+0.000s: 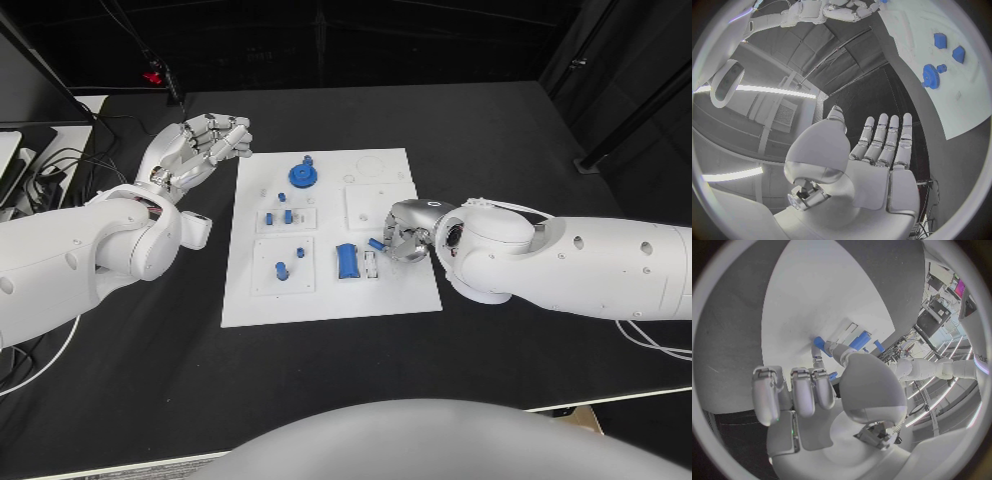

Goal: Assemble the parts on the task board

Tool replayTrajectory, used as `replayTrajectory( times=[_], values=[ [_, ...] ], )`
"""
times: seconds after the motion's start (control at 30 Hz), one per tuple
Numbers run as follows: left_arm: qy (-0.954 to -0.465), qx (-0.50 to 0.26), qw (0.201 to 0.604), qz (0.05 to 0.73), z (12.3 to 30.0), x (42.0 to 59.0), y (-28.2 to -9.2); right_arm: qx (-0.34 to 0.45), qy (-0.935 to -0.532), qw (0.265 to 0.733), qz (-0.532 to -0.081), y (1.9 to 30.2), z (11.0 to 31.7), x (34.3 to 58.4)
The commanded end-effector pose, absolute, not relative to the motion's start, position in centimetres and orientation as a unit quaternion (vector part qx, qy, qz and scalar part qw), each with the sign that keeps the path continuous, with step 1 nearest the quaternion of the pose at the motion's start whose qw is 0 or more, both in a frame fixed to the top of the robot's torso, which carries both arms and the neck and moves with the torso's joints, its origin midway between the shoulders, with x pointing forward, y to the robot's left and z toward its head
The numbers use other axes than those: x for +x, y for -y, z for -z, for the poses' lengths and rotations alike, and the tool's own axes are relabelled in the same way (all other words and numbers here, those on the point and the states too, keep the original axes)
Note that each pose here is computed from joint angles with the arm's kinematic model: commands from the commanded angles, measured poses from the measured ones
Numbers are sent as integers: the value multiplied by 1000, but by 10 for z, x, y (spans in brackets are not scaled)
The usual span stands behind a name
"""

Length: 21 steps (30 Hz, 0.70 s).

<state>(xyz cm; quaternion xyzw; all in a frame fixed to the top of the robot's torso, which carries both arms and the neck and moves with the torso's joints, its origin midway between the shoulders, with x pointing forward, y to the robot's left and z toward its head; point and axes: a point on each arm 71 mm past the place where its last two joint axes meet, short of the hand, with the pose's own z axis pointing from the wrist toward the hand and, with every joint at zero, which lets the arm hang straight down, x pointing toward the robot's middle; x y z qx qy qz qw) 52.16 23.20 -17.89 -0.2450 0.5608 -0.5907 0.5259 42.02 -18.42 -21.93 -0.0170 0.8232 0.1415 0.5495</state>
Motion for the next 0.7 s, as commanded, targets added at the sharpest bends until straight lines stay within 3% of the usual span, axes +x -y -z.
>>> replayTrajectory(
  times=[0.03,0.3,0.7],
  values=[
    [-559,-244,523,595,178,522,-231,-5,-829,541,-139,188,225,419],
    [-559,-244,523,595,178,521,-232,17,-828,539,-152,191,225,419],
    [-559,-244,524,594,178,522,-232,98,-844,488,-197,204,224,407]
  ],
)
